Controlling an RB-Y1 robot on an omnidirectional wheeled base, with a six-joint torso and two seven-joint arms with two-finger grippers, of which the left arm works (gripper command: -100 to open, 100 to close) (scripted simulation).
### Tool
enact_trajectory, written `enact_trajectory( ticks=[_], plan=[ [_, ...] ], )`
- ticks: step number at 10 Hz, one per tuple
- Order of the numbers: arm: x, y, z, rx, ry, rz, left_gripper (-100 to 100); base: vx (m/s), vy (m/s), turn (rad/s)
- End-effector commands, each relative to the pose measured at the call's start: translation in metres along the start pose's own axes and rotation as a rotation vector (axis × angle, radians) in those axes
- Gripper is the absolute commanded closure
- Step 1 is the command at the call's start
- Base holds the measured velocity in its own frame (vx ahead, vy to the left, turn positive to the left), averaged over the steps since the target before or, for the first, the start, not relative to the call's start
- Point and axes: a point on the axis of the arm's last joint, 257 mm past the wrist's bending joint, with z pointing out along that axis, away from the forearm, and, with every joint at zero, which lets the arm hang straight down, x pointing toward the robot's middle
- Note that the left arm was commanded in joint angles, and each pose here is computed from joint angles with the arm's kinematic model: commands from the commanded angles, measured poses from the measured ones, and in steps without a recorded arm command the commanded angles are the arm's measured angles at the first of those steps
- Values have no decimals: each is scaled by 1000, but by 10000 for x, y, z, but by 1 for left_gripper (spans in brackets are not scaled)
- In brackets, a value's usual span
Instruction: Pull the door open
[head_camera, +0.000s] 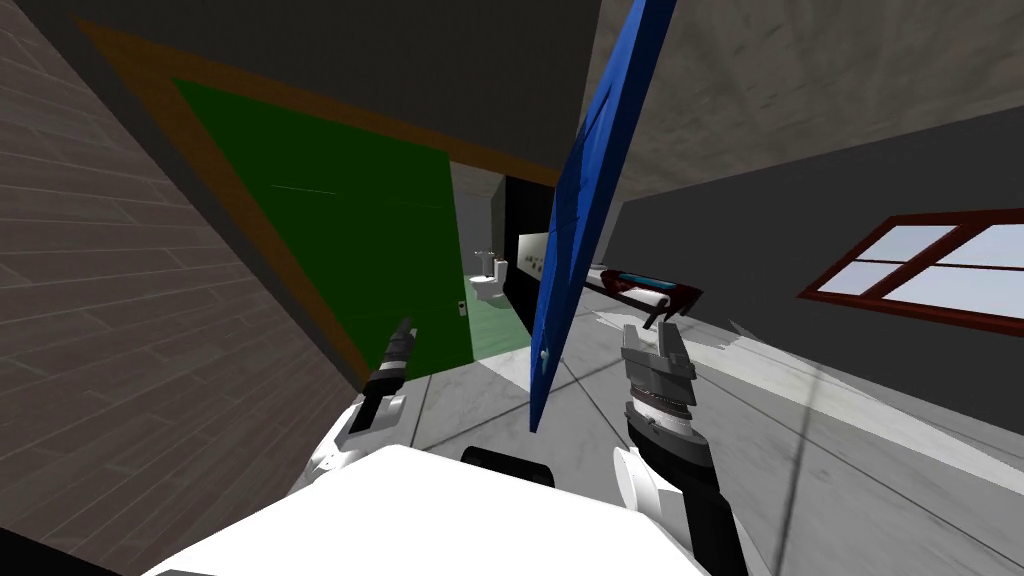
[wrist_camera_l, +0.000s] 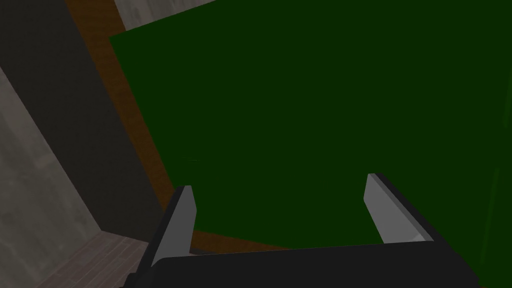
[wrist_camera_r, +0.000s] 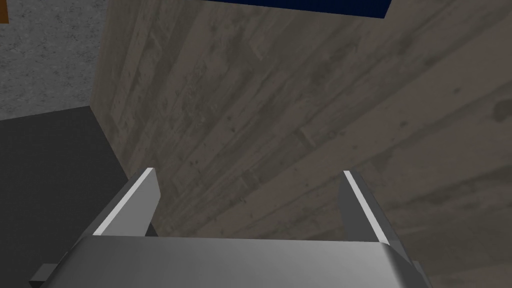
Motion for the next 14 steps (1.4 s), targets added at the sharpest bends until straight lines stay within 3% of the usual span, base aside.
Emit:
enact_trajectory(
  ticks=[1,7,14],
  plan=[
    [-135,122,-20,-23,-25,17,-100,98,30,-154],
    [-597,580,-164,-104,-121,58,-100,92,46,-146],
    [-983,1120,-491,-216,-235,62,-100,84,44,-143]
  ],
)
